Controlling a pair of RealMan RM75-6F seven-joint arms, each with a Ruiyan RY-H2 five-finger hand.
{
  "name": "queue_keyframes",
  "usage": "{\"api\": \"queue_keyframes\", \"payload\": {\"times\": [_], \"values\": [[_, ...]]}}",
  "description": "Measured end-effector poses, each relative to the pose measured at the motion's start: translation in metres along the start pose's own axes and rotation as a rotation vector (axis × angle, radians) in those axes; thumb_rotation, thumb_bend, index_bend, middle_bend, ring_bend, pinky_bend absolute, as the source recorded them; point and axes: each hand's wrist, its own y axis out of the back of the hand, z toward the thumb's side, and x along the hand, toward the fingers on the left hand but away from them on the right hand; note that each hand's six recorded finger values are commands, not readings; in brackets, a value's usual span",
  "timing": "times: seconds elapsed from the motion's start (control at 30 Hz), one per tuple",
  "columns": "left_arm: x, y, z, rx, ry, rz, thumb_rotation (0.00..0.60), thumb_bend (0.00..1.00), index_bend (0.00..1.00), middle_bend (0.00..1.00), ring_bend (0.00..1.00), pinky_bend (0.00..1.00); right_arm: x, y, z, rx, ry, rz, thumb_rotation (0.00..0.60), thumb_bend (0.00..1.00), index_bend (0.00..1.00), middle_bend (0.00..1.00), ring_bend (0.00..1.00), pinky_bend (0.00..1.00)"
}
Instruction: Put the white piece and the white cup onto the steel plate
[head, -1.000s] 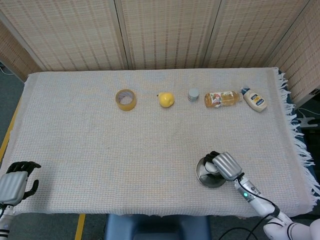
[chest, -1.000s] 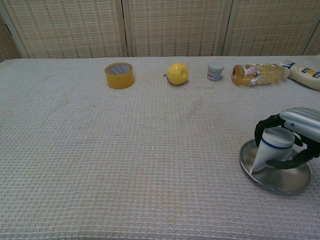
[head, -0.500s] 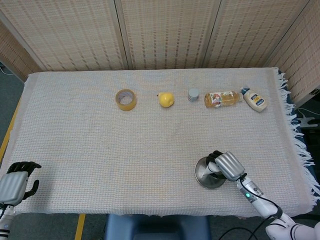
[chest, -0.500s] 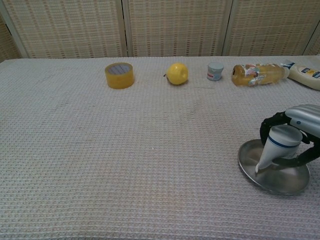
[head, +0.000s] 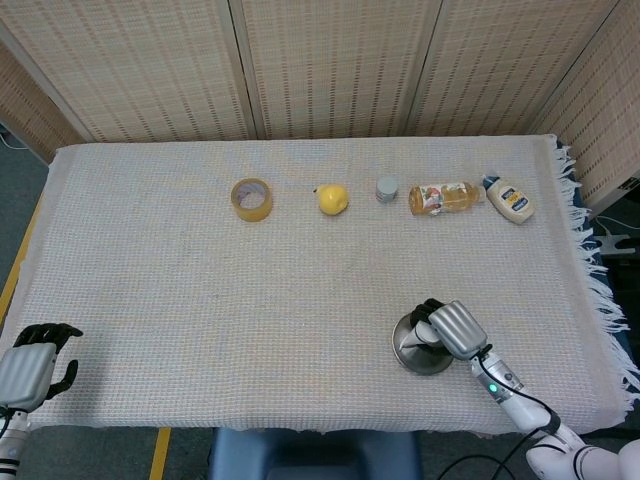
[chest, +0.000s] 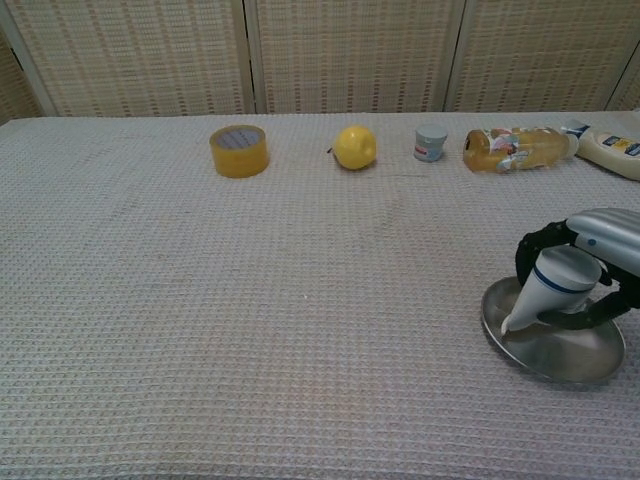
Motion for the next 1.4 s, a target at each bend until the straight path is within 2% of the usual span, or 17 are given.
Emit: {"api": "queue_keyframes", "payload": {"times": [0.23,0.57,0.77,1.0,1.07,1.23,1.4], "values": [[0.0,0.0,0.0,0.0,-0.001,-0.002,0.6,0.46,0.29,0.23,0.15,0.15,0.006,-0.001,0.006,-0.014,0.02,0.034,0.6,0.23,0.57,0.46,0.37,0.75],[0.0,-0.001,0.0,0.005,0.001,-0.007,0.6,0.46,0.29,0.23,0.15,0.15,0.0,0.008,-0.01,0.045,-0.024,-0.022,0.6,0.23,0.57,0.46,0.37,0.75],[0.0,-0.002,0.001,0.007,0.001,-0.01,0.6,0.46,0.29,0.23,0.15,0.15,0.0,0.002,-0.009,0.009,-0.024,-0.003,0.6,0.23,0.57,0.46,0.37,0.75],[0.0,-0.001,0.0,0.005,0.004,-0.009,0.6,0.46,0.29,0.23,0.15,0.15,0.006,-0.004,0.003,-0.096,0.018,0.053,0.6,0.23,0.57,0.46,0.37,0.75],[0.0,-0.001,0.0,0.003,0.004,-0.009,0.6,0.46,0.29,0.23,0.15,0.15,0.006,-0.004,0.005,-0.094,0.026,0.055,0.6,0.23,0.57,0.46,0.37,0.75],[-0.001,-0.001,0.001,0.003,0.002,-0.01,0.6,0.46,0.29,0.23,0.15,0.15,0.006,0.005,0.002,-0.023,0.027,0.012,0.6,0.23,0.57,0.46,0.37,0.75],[0.0,-0.001,0.0,0.002,0.005,-0.011,0.6,0.46,0.29,0.23,0.15,0.15,0.005,0.024,-0.007,0.039,0.001,-0.076,0.6,0.23,0.57,0.46,0.37,0.75]]}}
